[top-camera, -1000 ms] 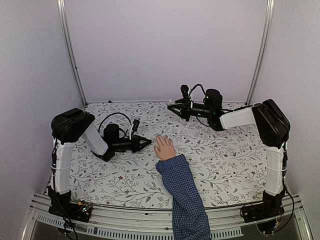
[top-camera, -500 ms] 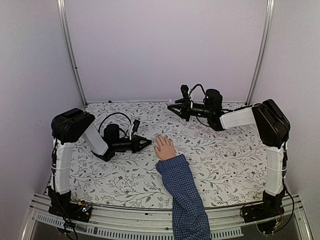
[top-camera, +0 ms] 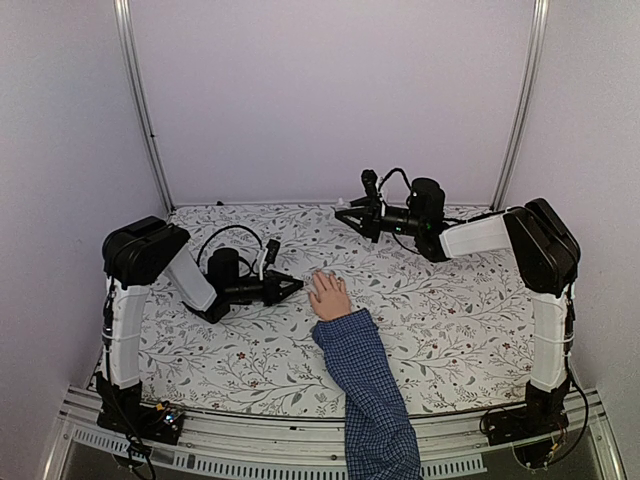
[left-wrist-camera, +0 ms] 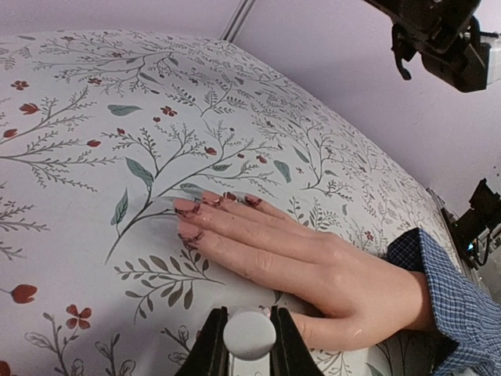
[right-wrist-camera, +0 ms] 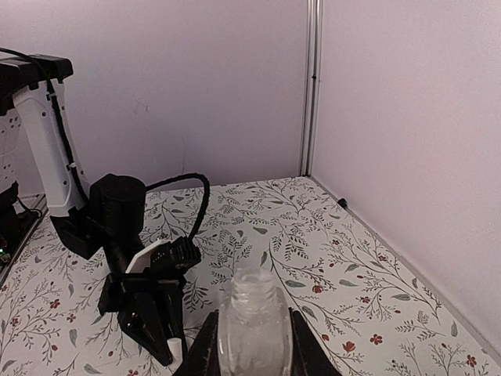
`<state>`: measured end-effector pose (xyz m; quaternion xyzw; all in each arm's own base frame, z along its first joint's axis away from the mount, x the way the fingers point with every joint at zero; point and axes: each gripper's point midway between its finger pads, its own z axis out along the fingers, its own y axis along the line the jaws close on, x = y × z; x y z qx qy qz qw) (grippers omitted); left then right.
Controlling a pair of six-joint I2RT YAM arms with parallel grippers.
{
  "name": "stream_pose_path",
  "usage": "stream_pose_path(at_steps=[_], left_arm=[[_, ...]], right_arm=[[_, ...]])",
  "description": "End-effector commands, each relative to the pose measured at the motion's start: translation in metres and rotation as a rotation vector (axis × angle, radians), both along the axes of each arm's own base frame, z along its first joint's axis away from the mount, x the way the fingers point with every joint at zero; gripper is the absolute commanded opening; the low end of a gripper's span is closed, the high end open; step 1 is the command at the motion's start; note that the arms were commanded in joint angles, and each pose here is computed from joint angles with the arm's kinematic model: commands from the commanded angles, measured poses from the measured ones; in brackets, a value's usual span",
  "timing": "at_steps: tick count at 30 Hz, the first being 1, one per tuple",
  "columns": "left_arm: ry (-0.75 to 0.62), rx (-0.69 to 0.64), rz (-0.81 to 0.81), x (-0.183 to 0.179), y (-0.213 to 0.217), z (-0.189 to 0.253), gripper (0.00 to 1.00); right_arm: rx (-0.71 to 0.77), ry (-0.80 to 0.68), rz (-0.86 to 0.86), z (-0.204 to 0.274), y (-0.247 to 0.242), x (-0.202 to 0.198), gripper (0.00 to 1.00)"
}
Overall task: Paint the nails
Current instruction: Paint the nail polish on the nail.
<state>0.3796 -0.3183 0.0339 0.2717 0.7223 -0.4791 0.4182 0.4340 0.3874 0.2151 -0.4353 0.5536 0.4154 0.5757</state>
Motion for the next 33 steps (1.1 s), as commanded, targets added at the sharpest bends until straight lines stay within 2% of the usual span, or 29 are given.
stream_pose_path(at_steps=[1,33], left_arm=[[0.033,0.036,0.017,-0.003,0.004,-0.011,0.00],[0.039,0.042,0.094,0.017,0.012,-0.010,0.00]], right_arm=[[-0.006,0.004,0.001,-0.006,0.000,-0.001,0.00],[-0.005,0.002,0.000,-0.005,0.000,-0.001,0.00]])
